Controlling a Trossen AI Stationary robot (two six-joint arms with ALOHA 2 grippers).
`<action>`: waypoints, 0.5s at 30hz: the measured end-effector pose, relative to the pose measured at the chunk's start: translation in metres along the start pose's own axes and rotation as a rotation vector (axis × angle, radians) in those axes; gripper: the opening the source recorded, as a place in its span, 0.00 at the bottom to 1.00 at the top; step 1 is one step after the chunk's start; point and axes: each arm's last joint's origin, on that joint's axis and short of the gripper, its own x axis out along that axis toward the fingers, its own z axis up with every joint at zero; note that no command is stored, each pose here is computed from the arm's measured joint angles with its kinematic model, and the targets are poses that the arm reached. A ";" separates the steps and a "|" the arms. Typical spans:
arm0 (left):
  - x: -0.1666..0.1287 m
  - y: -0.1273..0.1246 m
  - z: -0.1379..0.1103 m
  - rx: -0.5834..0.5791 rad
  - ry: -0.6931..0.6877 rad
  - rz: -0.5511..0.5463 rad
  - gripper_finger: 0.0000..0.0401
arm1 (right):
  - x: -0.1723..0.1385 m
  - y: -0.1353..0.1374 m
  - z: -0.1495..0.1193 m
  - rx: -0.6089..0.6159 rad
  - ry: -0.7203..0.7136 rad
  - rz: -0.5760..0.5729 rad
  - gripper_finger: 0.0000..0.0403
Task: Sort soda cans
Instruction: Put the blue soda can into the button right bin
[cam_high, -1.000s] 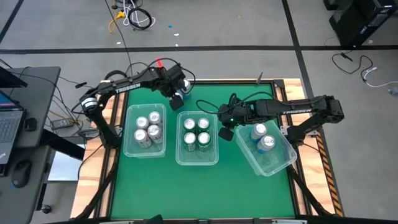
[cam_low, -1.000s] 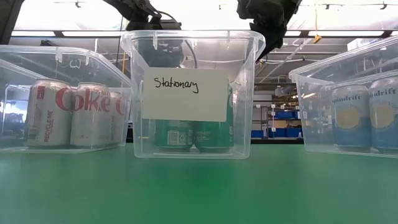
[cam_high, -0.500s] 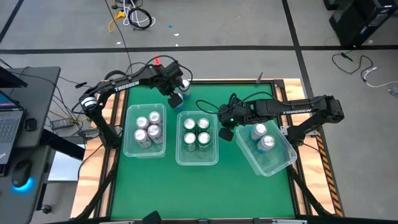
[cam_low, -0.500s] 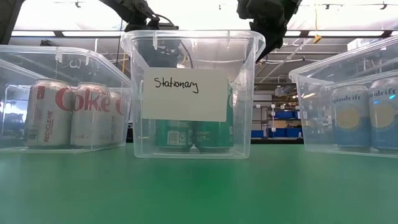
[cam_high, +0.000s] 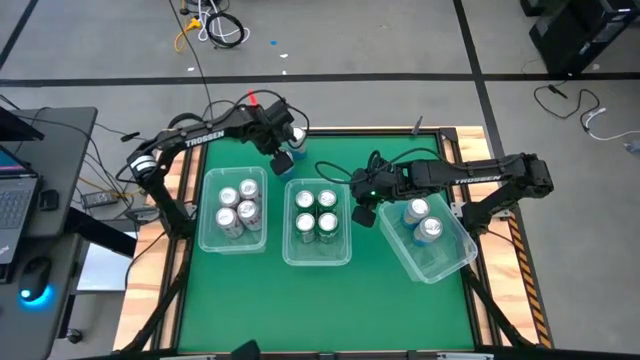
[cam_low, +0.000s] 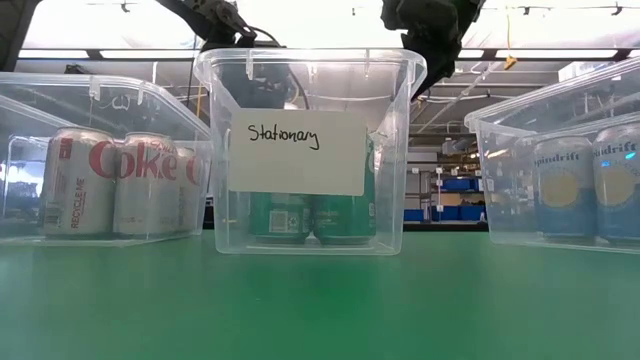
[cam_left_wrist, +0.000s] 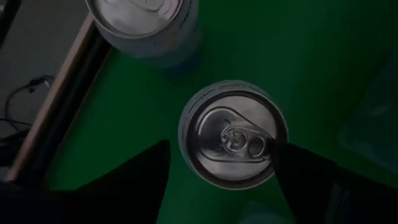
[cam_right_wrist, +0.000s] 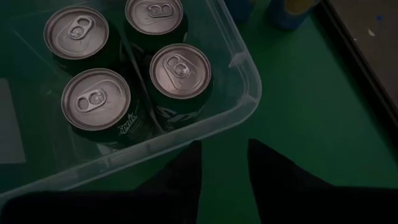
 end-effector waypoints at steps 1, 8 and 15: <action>-0.001 0.000 0.001 0.014 -0.004 0.007 0.70 | 0.000 0.000 0.000 0.000 0.000 0.000 0.29; -0.007 0.001 0.005 0.044 -0.021 0.018 0.69 | 0.000 0.000 0.001 -0.015 -0.011 -0.008 0.33; -0.010 0.001 0.001 0.068 0.008 0.019 0.56 | 0.001 -0.001 0.016 -0.018 -0.146 0.029 0.40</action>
